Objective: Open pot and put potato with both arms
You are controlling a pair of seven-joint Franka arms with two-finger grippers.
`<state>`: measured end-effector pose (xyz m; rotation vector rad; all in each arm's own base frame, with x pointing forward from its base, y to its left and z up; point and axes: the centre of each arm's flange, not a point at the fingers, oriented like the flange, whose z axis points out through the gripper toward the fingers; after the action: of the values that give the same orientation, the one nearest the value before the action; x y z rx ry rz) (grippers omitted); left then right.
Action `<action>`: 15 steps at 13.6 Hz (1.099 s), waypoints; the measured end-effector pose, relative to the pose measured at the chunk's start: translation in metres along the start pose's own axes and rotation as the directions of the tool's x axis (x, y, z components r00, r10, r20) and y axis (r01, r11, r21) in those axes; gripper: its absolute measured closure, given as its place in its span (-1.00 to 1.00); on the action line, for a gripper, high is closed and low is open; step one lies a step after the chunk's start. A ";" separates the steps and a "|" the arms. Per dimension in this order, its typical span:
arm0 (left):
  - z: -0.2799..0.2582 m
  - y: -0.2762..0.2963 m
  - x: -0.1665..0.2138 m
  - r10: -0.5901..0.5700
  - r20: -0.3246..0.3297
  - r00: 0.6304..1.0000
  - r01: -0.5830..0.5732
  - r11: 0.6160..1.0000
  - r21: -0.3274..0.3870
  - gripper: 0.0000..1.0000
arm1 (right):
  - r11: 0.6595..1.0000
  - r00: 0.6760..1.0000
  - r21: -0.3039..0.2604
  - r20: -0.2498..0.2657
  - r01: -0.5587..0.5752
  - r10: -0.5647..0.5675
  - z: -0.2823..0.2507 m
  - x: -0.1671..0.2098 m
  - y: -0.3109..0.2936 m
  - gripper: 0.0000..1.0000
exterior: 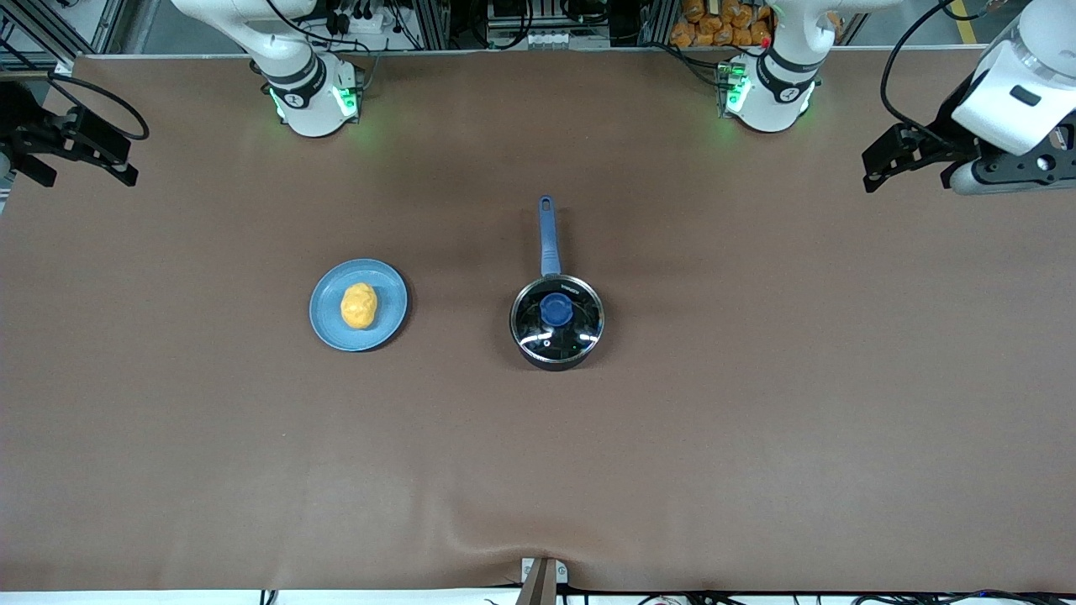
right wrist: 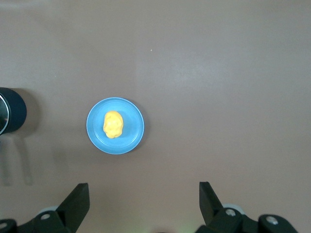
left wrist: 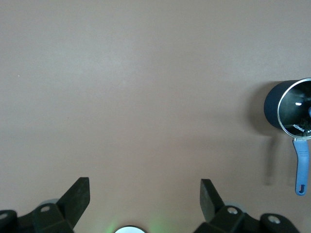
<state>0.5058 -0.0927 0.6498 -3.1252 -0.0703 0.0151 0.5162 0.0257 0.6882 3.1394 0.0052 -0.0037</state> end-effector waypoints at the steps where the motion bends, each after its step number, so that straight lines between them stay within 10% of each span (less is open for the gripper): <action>1: -0.001 0.000 -0.001 0.002 0.004 1.000 -0.002 1.000 0.001 -1.00 | 1.000 1.000 0.000 0.006 -0.001 0.001 0.001 -0.001 0.000 -1.00; 15: 0.013 -0.004 0.006 0.015 0.054 0.998 -0.015 1.000 0.007 -1.00 | 1.000 1.000 -0.001 0.017 -0.002 0.002 0.002 -0.002 0.001 -1.00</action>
<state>0.5115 -0.0885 0.6364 -3.1179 -0.0477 0.1003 0.5147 0.0244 0.6866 3.1387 0.0017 -0.0297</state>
